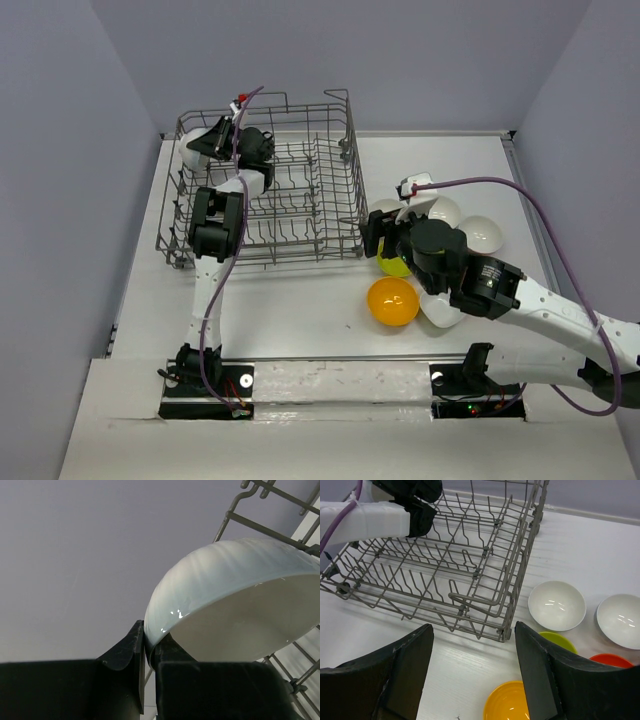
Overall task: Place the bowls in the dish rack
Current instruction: Insert the bowl into the dish rack.
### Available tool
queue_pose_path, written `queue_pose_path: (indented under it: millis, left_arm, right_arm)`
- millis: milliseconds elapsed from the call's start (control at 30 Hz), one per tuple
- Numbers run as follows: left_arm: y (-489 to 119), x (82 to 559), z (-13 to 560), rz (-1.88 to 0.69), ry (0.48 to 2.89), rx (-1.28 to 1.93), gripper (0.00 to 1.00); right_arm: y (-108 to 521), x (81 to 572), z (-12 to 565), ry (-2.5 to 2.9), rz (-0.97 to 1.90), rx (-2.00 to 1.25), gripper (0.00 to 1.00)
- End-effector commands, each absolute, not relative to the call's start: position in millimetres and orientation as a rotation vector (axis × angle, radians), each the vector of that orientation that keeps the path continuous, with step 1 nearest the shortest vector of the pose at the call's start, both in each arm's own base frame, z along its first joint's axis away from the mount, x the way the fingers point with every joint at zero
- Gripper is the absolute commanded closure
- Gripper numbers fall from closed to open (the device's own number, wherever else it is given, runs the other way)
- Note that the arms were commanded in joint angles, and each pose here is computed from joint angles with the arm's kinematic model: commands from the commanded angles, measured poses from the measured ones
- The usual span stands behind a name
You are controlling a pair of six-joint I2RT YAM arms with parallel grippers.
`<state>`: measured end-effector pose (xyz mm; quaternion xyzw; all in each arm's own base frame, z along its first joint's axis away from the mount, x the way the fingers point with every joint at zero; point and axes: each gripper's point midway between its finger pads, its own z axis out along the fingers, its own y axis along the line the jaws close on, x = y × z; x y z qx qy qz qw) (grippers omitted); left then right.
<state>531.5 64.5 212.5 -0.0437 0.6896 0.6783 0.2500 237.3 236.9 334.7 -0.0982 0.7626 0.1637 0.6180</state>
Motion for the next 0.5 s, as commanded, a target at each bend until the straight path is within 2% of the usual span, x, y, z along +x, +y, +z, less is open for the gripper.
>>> queue_pose_path:
  millis: [0, 467]
  left_arm:
    - [78, 492, 227, 1.391, 1.600, -0.784, 1.00]
    - [77, 482, 218, 1.456, 1.698, -0.718, 1.00]
  right_arm:
    - [234, 236, 350, 1.714, 0.421, -0.180, 0.28]
    - [231, 239, 347, 1.716, 0.391, -0.176, 0.28]
